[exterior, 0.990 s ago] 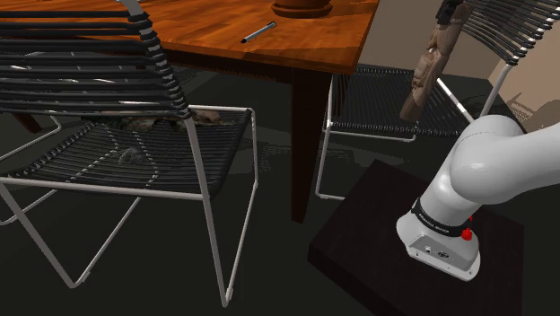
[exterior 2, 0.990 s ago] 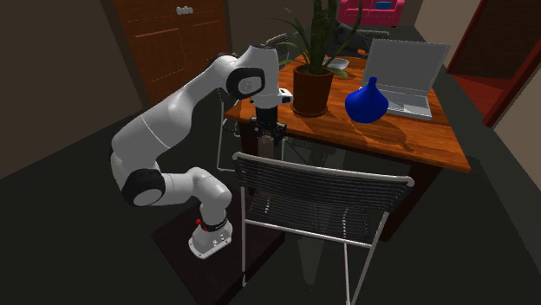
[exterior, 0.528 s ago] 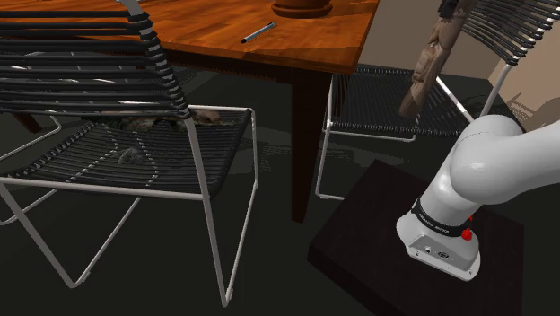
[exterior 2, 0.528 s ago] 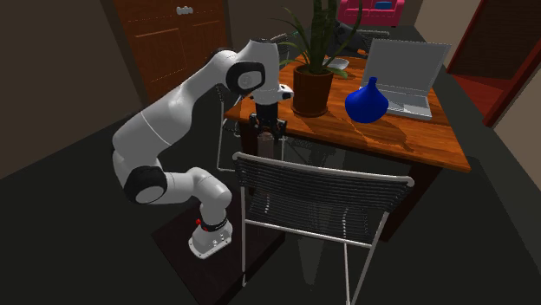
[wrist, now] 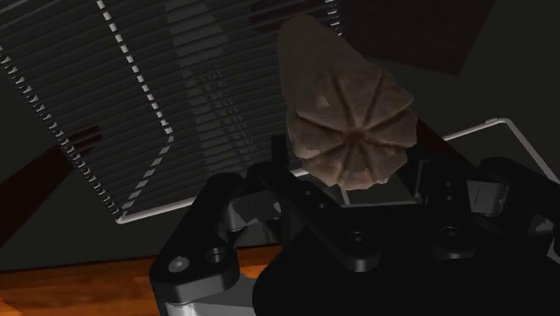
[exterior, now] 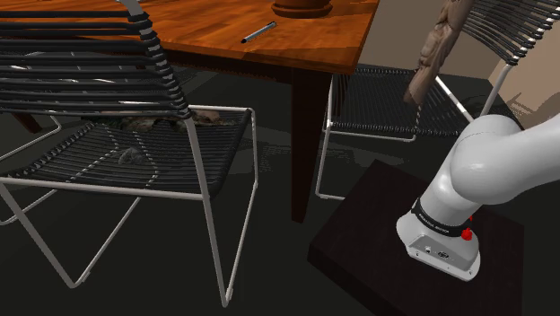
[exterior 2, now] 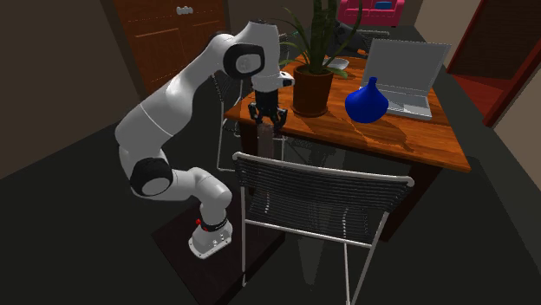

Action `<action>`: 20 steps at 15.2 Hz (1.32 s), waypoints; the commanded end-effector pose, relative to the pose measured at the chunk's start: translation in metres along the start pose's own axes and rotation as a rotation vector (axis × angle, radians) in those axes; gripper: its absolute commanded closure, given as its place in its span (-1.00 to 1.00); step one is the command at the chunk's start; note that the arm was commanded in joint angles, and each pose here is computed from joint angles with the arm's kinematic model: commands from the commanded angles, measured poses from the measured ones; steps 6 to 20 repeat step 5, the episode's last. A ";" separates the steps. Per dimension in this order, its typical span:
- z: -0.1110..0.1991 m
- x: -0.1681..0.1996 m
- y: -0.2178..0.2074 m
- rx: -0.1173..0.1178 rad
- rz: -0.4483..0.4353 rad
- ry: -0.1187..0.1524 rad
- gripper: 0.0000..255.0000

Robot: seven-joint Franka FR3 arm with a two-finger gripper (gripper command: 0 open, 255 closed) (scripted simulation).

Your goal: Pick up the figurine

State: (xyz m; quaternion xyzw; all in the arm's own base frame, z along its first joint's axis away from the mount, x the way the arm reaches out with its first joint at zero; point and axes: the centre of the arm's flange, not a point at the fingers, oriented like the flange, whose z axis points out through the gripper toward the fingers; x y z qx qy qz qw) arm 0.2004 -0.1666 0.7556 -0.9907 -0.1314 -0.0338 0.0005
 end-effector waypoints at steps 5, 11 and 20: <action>-0.023 0.002 0.000 0.000 0.000 0.000 1.00; -0.023 0.002 0.000 0.000 0.000 0.000 1.00; -0.023 0.002 0.000 0.000 0.000 0.000 1.00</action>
